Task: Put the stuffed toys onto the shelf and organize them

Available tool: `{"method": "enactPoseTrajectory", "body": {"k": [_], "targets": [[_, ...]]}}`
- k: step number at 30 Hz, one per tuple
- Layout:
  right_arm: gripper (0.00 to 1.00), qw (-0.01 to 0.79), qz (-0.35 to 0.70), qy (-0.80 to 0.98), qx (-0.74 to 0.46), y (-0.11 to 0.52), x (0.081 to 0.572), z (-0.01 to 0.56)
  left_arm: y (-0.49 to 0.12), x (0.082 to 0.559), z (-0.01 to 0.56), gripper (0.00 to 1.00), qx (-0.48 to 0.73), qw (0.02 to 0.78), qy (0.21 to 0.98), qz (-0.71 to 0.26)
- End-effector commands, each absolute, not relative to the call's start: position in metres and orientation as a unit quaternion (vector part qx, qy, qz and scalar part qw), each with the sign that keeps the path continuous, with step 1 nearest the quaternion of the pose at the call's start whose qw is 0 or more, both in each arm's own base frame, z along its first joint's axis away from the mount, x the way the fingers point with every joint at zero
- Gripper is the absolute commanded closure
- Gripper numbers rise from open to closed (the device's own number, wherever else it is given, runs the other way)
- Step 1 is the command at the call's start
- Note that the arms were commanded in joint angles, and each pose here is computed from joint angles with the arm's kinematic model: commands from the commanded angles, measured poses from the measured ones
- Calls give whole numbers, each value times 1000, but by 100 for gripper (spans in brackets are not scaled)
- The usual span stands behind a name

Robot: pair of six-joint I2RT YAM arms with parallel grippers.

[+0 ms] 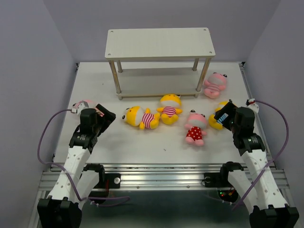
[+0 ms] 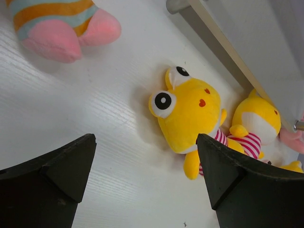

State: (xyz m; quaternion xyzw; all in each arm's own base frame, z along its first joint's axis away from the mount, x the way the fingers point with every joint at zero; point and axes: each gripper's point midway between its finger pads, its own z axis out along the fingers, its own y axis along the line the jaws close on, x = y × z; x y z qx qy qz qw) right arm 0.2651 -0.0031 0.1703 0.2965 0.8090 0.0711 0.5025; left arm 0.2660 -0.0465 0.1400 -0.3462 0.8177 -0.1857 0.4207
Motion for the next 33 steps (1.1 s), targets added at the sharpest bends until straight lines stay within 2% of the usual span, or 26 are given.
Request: {"method": "enactPoseTrajectory", "body": {"k": [1, 7, 10, 12, 18, 25, 33], "targets": [[0, 537, 87, 794, 272, 0, 267, 202, -47, 269, 138, 1, -333, 428, 820, -184], [0, 527, 127, 804, 245, 18, 266, 202, -51, 272, 138, 1, -325, 425, 823, -191], [0, 525, 166, 817, 173, 40, 267, 215, -50, 273, 138, 1, -326, 427, 822, -188], [0, 496, 177, 838, 142, 50, 267, 208, -48, 274, 136, 1, -327, 430, 821, -184], [0, 481, 213, 846, 88, 81, 273, 205, -50, 278, 133, 1, -324, 427, 824, -183], [0, 464, 189, 865, 28, 136, 280, 195, -49, 278, 126, 1, -324, 420, 830, -173], [0, 454, 152, 878, 20, 195, 304, 173, -52, 277, 121, 1, -319, 415, 834, -174]]}}
